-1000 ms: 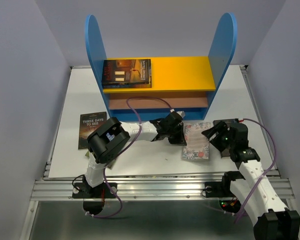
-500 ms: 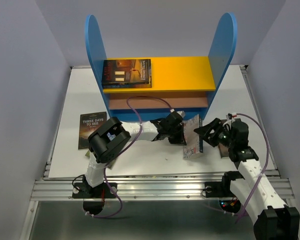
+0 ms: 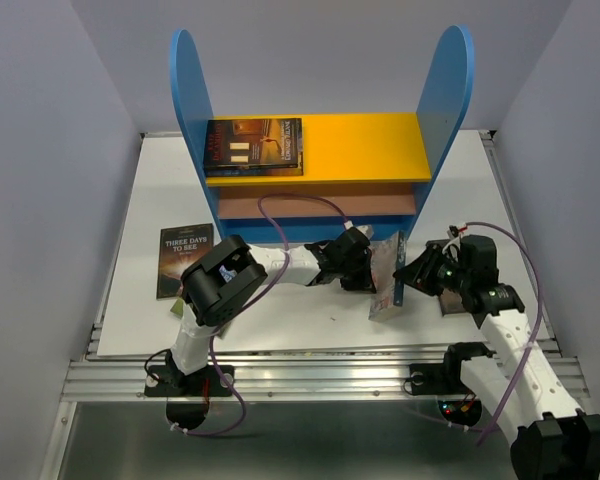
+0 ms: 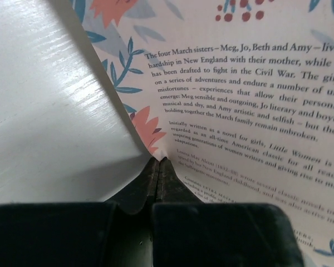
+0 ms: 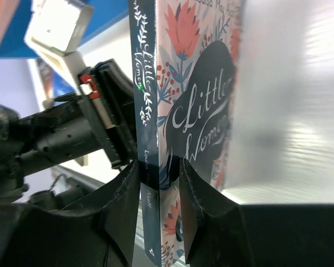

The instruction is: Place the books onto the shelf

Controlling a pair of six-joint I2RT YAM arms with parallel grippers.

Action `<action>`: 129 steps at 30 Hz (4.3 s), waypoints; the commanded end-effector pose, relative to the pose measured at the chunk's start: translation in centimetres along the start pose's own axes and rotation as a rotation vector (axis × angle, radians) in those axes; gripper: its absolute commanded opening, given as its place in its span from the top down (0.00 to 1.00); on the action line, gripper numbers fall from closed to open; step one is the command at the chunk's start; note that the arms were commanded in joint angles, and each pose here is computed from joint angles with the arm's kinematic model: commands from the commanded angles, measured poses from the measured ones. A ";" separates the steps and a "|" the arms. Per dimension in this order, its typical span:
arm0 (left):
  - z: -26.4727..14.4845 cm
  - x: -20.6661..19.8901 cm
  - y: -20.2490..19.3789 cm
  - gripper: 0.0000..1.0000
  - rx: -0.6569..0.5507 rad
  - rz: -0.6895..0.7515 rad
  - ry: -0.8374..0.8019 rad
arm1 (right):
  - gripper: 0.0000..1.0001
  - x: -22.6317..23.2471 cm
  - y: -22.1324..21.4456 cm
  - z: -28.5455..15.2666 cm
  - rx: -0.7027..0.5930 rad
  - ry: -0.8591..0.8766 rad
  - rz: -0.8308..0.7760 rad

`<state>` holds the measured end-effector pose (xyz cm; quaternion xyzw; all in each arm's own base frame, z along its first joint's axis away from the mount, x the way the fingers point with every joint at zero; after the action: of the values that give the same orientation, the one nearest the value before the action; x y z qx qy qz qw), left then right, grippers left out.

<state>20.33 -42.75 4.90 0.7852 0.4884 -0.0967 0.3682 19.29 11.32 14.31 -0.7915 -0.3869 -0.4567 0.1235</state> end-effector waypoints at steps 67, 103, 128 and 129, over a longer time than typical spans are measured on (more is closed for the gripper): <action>-13.9 -4.3 5.6 0.01 -0.183 -0.242 0.288 | 0.99 5.0 -5.5 0.3 0.149 0.026 -0.567; -13.2 -1.7 2.8 1.00 -0.224 -0.380 0.367 | 0.01 10.5 -7.1 -4.5 0.099 0.185 -0.621; -38.2 -13.7 8.8 1.00 -0.885 0.243 -0.170 | 0.00 9.1 2.8 -5.9 -0.511 -0.247 -0.421; -39.8 -14.1 10.1 1.00 -0.937 0.226 -0.157 | 0.00 9.3 2.6 -5.8 -0.502 -0.232 -0.421</action>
<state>11.99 -28.81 35.86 0.6651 0.3983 0.0672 0.6281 19.66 11.09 23.77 -0.7495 -0.4576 -0.4296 -0.2106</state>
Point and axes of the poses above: each gripper's point midway between its finger pads, its own z axis out along the fingers, its own x axis along the line the jaws close on, y = z × x, the point moved 3 cm from there along -z, back along the fingers, and after that the axes turned 15 degrees about z, right-handed, at the moved point
